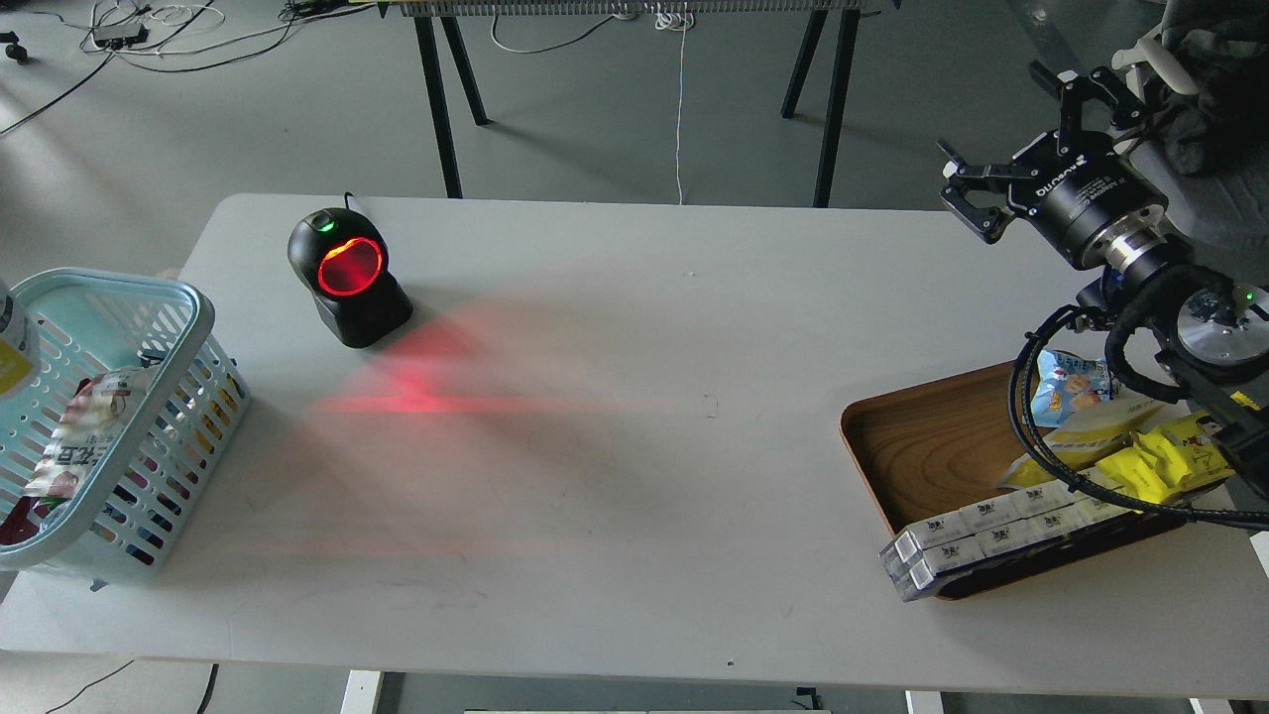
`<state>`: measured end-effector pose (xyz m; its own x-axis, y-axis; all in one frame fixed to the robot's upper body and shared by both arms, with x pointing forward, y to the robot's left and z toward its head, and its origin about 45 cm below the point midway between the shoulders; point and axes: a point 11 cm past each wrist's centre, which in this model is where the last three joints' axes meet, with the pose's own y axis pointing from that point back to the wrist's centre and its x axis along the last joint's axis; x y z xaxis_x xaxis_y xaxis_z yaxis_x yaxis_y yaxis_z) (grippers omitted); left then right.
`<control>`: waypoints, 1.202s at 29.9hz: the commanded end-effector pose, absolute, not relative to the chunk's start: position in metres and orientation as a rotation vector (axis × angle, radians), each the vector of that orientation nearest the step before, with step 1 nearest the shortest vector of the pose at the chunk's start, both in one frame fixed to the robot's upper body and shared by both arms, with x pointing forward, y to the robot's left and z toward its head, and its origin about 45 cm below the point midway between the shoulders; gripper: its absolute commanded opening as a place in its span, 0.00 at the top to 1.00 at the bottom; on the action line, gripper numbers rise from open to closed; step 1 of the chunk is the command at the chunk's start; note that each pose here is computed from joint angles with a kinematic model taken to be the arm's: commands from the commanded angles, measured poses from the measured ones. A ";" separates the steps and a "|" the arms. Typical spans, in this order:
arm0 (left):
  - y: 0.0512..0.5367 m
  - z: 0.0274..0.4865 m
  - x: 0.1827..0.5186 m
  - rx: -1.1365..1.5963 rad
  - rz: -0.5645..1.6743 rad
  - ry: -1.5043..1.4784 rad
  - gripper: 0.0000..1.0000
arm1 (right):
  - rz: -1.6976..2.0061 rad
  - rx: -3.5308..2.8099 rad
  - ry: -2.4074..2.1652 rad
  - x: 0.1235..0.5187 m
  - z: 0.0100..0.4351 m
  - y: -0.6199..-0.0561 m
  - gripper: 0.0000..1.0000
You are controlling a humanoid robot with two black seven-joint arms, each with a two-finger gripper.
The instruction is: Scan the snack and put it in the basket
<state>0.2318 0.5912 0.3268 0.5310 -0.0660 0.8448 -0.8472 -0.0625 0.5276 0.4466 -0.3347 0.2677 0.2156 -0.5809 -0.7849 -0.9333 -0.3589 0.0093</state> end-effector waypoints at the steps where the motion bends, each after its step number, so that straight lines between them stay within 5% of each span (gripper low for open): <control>1: 0.595 0.313 0.222 1.515 0.790 -0.793 1.00 | 0.990 -2.024 1.397 0.446 0.267 -0.334 0.04; 16: 0.594 0.283 0.202 1.510 0.772 -0.761 0.99 | 0.989 -2.026 1.397 0.446 0.267 -0.334 0.04; 20: 0.594 0.283 0.202 1.509 0.772 -0.765 0.79 | 0.991 -2.026 1.399 0.446 0.266 -0.335 0.04; 21: 0.594 0.283 0.202 1.507 0.772 -0.767 0.62 | 0.991 -2.025 1.401 0.446 0.266 -0.335 0.04; 23: 0.592 0.283 0.202 1.493 0.765 -0.771 0.12 | 0.991 -2.026 1.399 0.446 0.266 -0.335 0.04; 24: 0.591 0.283 0.202 1.484 0.762 -0.773 0.02 | 0.993 -2.024 1.402 0.446 0.265 -0.335 0.04; 30: 0.591 0.298 0.211 1.472 0.791 -0.820 0.01 | 0.993 -2.025 1.400 0.446 0.265 -0.335 0.04; 36: 0.573 0.359 0.266 1.316 0.988 -1.004 0.01 | 0.993 -2.029 1.394 0.446 0.267 -0.333 0.04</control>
